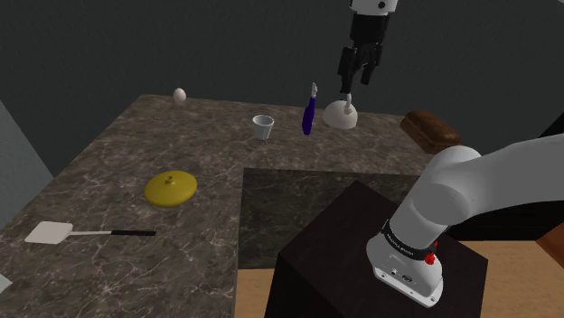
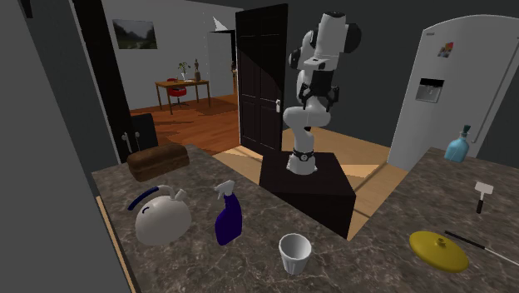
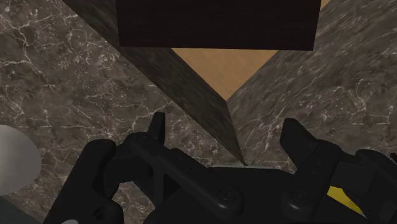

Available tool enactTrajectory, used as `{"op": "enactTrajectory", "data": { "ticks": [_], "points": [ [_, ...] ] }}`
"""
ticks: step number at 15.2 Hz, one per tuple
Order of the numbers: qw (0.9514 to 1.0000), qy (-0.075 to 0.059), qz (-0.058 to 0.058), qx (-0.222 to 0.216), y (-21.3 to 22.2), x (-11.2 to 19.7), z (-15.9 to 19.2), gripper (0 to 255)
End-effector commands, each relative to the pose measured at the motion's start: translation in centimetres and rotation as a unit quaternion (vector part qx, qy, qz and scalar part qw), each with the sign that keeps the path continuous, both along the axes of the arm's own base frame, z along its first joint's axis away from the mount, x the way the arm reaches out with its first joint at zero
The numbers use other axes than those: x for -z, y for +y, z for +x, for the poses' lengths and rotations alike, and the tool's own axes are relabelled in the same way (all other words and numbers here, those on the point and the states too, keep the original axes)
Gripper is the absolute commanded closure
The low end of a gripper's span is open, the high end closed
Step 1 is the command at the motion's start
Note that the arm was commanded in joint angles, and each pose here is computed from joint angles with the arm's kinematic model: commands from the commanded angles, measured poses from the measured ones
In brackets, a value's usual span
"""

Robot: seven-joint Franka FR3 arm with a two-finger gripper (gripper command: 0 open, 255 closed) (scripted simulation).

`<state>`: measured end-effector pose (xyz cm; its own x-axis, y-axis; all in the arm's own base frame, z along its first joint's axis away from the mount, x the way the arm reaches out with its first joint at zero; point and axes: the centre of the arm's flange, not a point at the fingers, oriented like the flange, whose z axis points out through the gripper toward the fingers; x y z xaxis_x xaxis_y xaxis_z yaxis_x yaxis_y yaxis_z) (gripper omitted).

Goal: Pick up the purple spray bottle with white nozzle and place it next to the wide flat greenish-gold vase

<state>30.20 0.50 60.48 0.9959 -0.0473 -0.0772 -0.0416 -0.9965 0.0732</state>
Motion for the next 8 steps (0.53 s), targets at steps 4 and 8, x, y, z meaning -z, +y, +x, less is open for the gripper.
{"op": "enactTrajectory", "data": {
  "ticks": [4, 8],
  "points": [
    [0.9998, 0.001, -0.002, 0.020, -2.0, 1.3, 3.2, 0],
    [0.9989, 0.002, -0.004, 0.047, -4.9, 3.0, 7.4, 0]
  ]
}}
